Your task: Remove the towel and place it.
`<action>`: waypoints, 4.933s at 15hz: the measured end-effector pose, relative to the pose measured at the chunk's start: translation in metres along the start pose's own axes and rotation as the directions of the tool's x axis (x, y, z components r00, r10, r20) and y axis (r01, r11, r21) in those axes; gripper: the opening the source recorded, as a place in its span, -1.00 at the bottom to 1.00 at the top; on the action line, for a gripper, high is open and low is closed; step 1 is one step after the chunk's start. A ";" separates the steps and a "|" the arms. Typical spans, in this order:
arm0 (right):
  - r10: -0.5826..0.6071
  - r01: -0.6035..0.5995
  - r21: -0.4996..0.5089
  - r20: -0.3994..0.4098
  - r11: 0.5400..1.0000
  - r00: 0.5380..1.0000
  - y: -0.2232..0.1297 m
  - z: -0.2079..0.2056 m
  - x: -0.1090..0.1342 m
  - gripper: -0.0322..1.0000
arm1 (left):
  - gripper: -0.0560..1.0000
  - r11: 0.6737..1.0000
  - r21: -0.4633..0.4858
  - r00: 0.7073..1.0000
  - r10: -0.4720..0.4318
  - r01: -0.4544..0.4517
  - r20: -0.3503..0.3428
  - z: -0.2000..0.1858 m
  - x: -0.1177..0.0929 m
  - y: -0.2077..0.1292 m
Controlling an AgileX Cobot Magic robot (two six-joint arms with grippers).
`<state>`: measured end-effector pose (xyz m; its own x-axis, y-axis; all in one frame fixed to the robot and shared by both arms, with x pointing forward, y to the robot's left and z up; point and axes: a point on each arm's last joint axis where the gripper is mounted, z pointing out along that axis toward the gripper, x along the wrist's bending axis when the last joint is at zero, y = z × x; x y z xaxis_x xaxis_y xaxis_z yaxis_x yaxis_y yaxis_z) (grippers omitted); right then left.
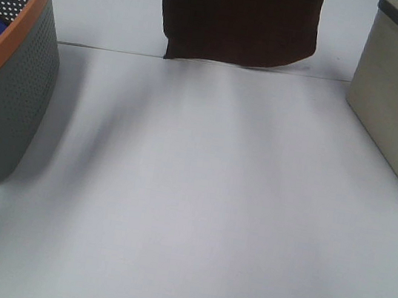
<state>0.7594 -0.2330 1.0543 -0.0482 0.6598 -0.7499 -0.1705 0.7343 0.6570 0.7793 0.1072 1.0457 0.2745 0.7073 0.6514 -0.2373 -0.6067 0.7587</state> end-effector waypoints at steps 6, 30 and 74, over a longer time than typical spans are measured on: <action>0.275 -0.057 0.518 -0.355 0.854 0.894 -0.042 -0.024 0.051 -0.94 | -0.89 0.882 0.461 0.932 -0.078 -0.100 0.353 -0.016 -0.060 -0.022; 0.829 0.249 0.859 -0.503 0.448 0.246 -0.033 -0.158 0.108 -0.94 | -0.89 0.452 0.787 0.420 -0.672 -0.420 0.610 -0.157 -0.114 -0.053; 0.893 -0.190 0.950 -0.148 0.248 0.426 0.053 -0.162 0.001 0.67 | 0.98 0.563 0.819 0.573 -0.635 -0.116 0.518 -0.126 -0.061 0.044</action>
<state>0.5912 -0.2188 1.0762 -0.3180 0.9130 0.2555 0.9018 0.2081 0.3788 0.6349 0.0830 1.0391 0.7905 0.6029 -0.1078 0.5974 -0.7204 0.3524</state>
